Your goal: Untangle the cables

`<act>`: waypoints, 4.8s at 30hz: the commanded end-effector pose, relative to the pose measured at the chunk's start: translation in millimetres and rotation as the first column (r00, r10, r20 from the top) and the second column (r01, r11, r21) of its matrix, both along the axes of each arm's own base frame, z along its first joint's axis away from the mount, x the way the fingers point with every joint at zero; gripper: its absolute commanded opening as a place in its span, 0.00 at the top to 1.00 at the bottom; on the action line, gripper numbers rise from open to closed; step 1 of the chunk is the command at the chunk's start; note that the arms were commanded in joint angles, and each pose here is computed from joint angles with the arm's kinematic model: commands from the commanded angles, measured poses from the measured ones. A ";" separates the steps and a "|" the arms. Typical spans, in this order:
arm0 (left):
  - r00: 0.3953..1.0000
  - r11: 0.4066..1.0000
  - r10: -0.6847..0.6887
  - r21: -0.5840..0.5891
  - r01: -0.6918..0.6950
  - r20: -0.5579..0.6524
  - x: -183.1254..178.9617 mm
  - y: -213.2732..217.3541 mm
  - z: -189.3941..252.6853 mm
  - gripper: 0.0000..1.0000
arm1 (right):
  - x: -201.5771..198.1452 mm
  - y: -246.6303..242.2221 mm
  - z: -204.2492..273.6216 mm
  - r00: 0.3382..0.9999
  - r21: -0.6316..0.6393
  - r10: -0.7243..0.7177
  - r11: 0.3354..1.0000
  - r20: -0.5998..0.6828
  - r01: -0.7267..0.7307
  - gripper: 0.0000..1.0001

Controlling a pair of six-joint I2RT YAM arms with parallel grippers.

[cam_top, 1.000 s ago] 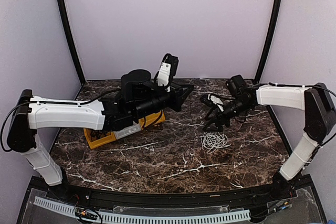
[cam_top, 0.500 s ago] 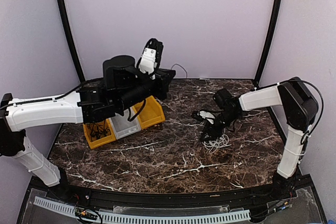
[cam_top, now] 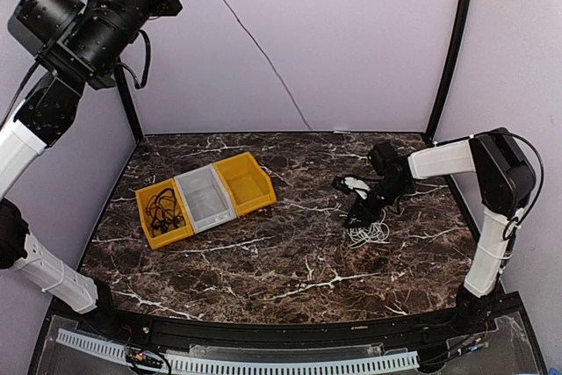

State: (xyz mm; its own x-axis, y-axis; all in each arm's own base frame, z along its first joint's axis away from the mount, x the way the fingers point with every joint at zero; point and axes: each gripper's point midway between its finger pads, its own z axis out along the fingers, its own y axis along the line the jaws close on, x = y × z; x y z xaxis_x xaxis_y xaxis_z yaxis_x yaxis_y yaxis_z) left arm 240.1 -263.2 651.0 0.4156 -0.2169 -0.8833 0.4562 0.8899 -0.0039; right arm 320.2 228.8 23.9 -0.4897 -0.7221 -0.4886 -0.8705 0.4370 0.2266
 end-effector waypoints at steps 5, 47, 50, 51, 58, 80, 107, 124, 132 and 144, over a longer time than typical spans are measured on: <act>0.984 0.988 0.155 0.007 -0.156 0.084 -12.5 47.0 37.4 1.00 | -6.1 -33.7 -31.8 0.995 -0.174 -0.087 0.982 -0.054 0.077 0.44; 0.893 0.940 0.283 0.287 -0.185 -0.350 100.9 31.3 -111.3 1.00 | -4.2 -17.5 150.8 0.954 0.091 -0.064 0.995 0.292 0.039 0.01; 0.885 0.938 0.278 0.304 -0.167 -0.374 109.3 29.8 -121.7 1.00 | -17.5 -16.5 136.3 0.960 0.106 -0.028 0.994 0.279 -0.002 0.01; 0.884 0.938 0.274 0.307 -0.159 -0.379 111.2 27.5 -123.8 1.00 | -21.3 -16.6 131.1 0.961 0.110 -0.021 0.994 0.277 -0.010 0.01; 0.892 0.935 0.287 0.305 -0.182 -0.350 114.9 33.6 -108.4 1.00 | -45.6 -15.0 105.2 0.966 0.164 0.011 0.985 0.259 -0.055 0.01; 0.901 0.907 0.387 0.259 -0.333 -0.198 130.7 79.5 -43.7 1.00 | -47.2 -22.1 86.0 0.967 0.116 0.017 0.992 0.254 -0.048 0.01; 0.904 0.903 0.424 0.099 -0.419 -0.043 103.5 115.6 32.7 1.00 | -49.1 -22.2 79.8 0.972 0.109 0.027 0.993 0.235 -0.054 0.01; 0.886 0.928 -0.367 -0.050 0.369 -0.283 63.5 6.8 -37.9 1.00 | -50.8 -23.2 75.9 0.972 0.099 0.039 0.993 0.230 -0.063 0.01; 0.788 0.892 -0.400 -0.001 0.452 -0.467 62.7 -12.9 -122.9 1.00 | -52.5 -18.6 78.5 0.976 0.120 0.053 0.990 0.210 -0.080 0.01; 0.743 0.935 -0.193 0.111 0.338 -0.641 62.0 16.4 -213.1 1.00 | -16.9 41.0 127.7 0.924 0.080 0.145 0.980 0.355 -0.185 0.05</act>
State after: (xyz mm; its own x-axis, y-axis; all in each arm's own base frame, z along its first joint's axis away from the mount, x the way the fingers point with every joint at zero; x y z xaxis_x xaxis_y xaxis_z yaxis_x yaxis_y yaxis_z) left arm 311.7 -273.9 462.6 -0.2520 -0.0598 -0.9659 0.7030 0.6745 -0.2252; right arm 283.0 247.6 149.8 -0.1947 -0.6752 -0.7115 -0.9575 0.2881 -0.0113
